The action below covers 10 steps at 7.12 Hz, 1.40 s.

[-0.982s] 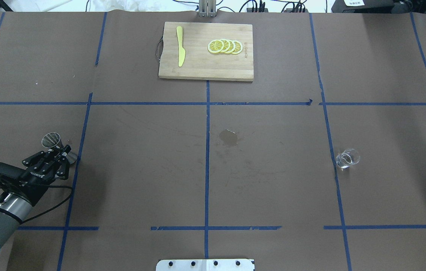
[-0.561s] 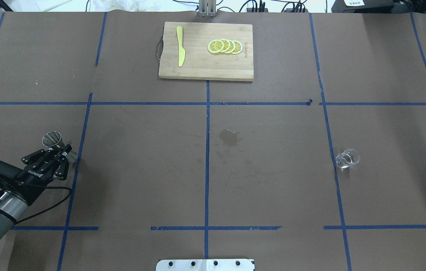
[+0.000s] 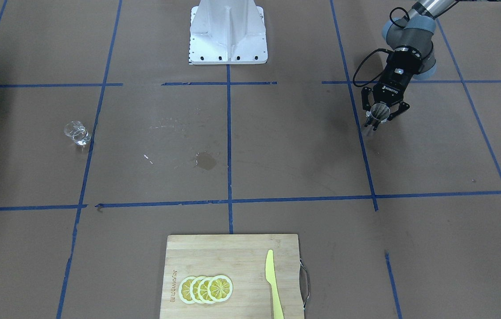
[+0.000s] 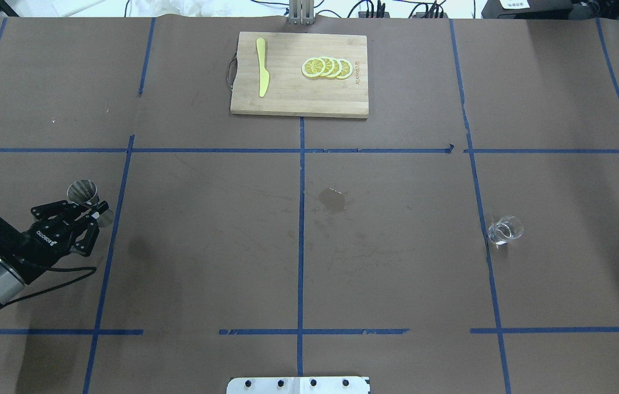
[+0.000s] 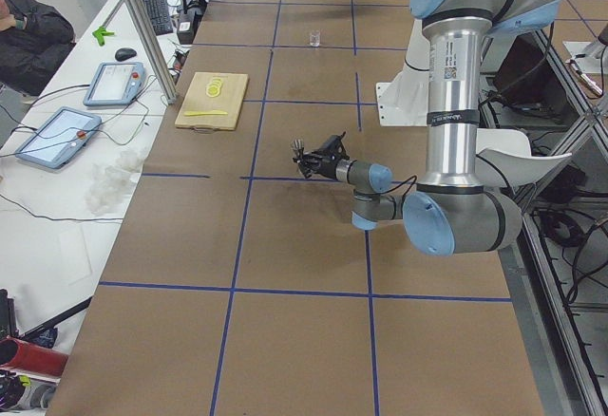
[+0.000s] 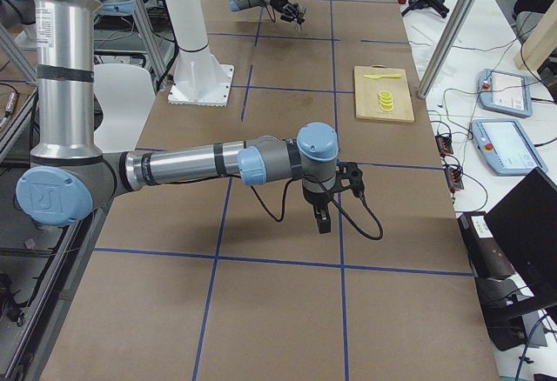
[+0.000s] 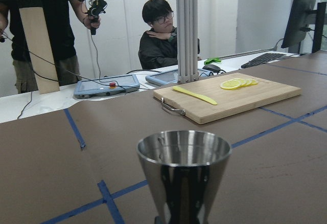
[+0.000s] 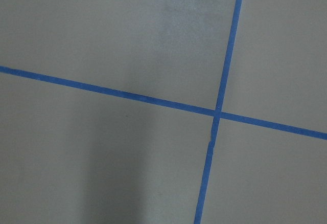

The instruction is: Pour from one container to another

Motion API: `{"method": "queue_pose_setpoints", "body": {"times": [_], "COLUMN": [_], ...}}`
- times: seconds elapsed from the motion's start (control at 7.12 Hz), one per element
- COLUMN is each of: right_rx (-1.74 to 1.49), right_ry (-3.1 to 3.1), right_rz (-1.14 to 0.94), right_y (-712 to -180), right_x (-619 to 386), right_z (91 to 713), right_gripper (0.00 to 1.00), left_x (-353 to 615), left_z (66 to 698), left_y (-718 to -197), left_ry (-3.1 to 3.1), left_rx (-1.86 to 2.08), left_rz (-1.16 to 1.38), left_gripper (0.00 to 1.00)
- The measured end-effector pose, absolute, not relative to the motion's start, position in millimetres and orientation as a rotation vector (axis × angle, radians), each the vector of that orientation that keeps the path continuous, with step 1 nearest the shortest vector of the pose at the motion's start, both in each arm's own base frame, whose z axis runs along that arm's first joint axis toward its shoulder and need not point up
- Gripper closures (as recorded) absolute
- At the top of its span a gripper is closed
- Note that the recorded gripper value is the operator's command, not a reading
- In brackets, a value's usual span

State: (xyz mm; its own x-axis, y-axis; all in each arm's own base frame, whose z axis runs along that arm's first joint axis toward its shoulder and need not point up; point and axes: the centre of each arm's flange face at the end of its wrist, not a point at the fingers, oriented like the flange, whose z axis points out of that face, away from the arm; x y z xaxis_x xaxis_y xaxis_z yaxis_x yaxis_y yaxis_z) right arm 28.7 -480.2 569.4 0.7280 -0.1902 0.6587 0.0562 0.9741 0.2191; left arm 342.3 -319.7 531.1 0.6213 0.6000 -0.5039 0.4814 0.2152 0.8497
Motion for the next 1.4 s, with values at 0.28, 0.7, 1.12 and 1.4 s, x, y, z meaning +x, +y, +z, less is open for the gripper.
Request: {"method": "queue_pose_setpoints", "body": {"times": [0.28,0.7,1.12,1.4], "right_rx": [0.186,0.184,0.181,0.181], "right_ry": [-0.743,-0.742,-0.744,-0.746], "right_rz": [-0.134,-0.133,-0.121,-0.114], "right_y": [-480,-480,-480,-480], "right_x": [29,29,29,29], "right_z": [571,572,571,569], "right_gripper": [0.00,0.00,0.00,0.00], "left_x": [309,316,370,418], "left_z": [517,451,355,305], "left_y": [-362,-426,-469,-487], "left_ry": [0.998,1.047,1.149,1.191], "left_rx": [1.481,1.500,1.533,1.541], "left_rz": [0.342,0.705,0.868,0.901], "left_gripper": [1.00,1.00,1.00,1.00]}}
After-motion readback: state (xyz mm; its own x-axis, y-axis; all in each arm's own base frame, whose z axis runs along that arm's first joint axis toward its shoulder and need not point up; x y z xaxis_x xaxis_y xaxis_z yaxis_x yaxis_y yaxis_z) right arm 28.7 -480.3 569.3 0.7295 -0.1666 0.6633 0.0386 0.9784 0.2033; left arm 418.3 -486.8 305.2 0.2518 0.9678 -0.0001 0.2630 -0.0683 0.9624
